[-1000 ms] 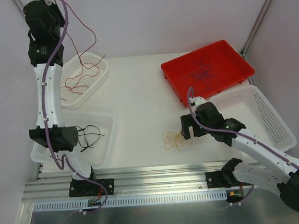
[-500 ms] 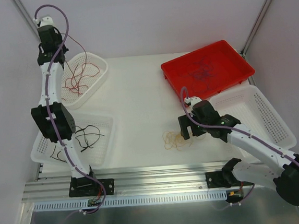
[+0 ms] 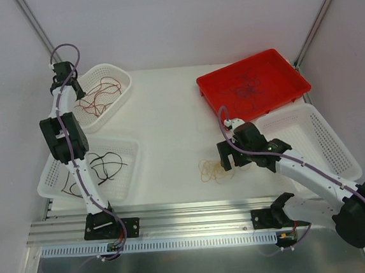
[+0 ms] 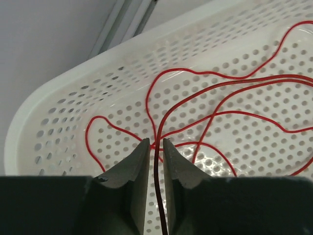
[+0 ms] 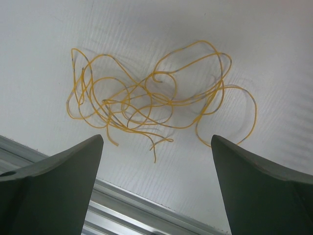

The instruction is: Untangle the cables

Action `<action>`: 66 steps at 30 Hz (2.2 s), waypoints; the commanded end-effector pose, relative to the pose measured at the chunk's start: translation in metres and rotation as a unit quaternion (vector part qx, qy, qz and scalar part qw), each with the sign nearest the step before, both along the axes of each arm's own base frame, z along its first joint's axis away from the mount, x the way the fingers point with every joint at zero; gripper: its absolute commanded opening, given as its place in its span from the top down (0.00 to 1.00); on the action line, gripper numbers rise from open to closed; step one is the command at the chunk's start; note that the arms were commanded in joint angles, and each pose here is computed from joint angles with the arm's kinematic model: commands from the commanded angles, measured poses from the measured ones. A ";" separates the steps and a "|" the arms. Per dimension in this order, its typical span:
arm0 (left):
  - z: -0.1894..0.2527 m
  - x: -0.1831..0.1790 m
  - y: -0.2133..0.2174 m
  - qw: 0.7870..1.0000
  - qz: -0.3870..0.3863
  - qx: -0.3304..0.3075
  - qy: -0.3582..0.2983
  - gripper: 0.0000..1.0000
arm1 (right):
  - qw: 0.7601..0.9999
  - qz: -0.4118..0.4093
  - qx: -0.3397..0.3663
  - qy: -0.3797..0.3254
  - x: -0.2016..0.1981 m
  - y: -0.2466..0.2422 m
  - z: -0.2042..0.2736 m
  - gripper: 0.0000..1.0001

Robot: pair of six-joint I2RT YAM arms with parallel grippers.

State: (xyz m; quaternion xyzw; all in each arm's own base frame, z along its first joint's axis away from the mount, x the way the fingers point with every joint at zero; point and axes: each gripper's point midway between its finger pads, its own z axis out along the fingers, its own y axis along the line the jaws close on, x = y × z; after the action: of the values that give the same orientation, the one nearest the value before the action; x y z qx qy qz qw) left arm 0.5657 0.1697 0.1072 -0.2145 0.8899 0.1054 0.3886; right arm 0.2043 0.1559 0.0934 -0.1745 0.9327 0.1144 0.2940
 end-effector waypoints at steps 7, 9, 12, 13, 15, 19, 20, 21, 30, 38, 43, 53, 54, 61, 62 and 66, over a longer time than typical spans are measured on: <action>0.033 -0.016 0.010 0.996 0.037 -0.076 -0.035 0.56 | 1.000 0.002 0.013 -0.013 0.006 0.006 0.016 0.03; 0.047 -0.016 0.009 0.995 0.036 -0.074 -0.048 0.50 | 1.000 0.001 0.015 -0.018 0.005 0.005 0.019 0.03; 0.074 -0.017 0.007 0.994 0.032 -0.073 -0.074 0.43 | 1.000 -0.001 0.015 -0.025 0.004 0.001 0.022 0.03; 0.087 -0.018 0.005 0.993 0.030 -0.073 -0.086 0.41 | 1.000 -0.001 0.014 -0.024 0.003 0.001 0.022 0.03; 0.097 -0.020 0.002 0.992 0.025 -0.077 -0.096 0.31 | 0.999 -0.002 0.015 -0.028 0.001 0.000 0.024 0.03; 0.125 -0.028 -0.011 0.988 0.010 -0.091 -0.121 0.15 | 1.000 -0.006 0.011 -0.025 -0.001 -0.004 0.022 0.03; 0.124 -0.031 -0.018 0.987 0.000 -0.105 -0.121 0.14 | 1.000 -0.008 0.012 -0.024 -0.001 -0.004 0.021 0.03; 0.127 -0.033 -0.027 0.984 -0.009 -0.124 -0.124 0.10 | 1.000 -0.009 0.013 -0.019 -0.003 -0.004 0.019 0.03; 0.159 -0.105 -0.121 0.973 -0.074 -0.171 -0.136 0.05 | 0.998 -0.045 0.015 0.045 -0.012 0.000 -0.025 0.02; 0.166 -0.201 -0.234 0.954 -0.216 -0.159 -0.136 0.06 | 0.997 -0.008 0.030 0.077 -0.006 0.033 -0.052 0.04; 0.152 -0.256 -0.267 0.934 -0.282 -0.173 -0.134 0.06 | 0.995 0.043 0.044 0.079 -0.001 0.088 -0.044 0.05; 0.093 -0.324 -0.316 0.911 -0.321 -0.248 -0.075 0.06 | 0.999 0.052 0.008 0.000 0.012 0.100 -0.001 0.05; 0.091 -0.326 -0.321 0.910 -0.321 -0.254 -0.070 0.06 | 0.999 0.039 -0.002 -0.002 0.014 0.088 -0.001 0.05; 0.078 -0.328 -0.375 0.901 -0.365 -0.231 -0.029 0.06 | 0.996 -0.091 -0.004 -0.001 0.035 0.020 -0.003 0.12; 0.077 -0.329 -0.383 0.903 -0.369 -0.220 -0.029 0.06 | 0.995 -0.099 0.006 0.007 0.036 0.018 -0.005 0.14; 0.059 -0.325 -0.408 0.907 -0.374 -0.194 -0.007 0.06 | 0.990 -0.137 0.036 0.026 0.048 0.010 -0.018 0.25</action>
State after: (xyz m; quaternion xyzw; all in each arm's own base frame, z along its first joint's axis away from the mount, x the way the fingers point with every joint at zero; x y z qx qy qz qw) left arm 0.2222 -0.2236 0.1510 0.0797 0.9159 -0.2346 0.3160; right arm 0.2497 0.1678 0.0833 -0.0667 0.9470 0.0952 0.2994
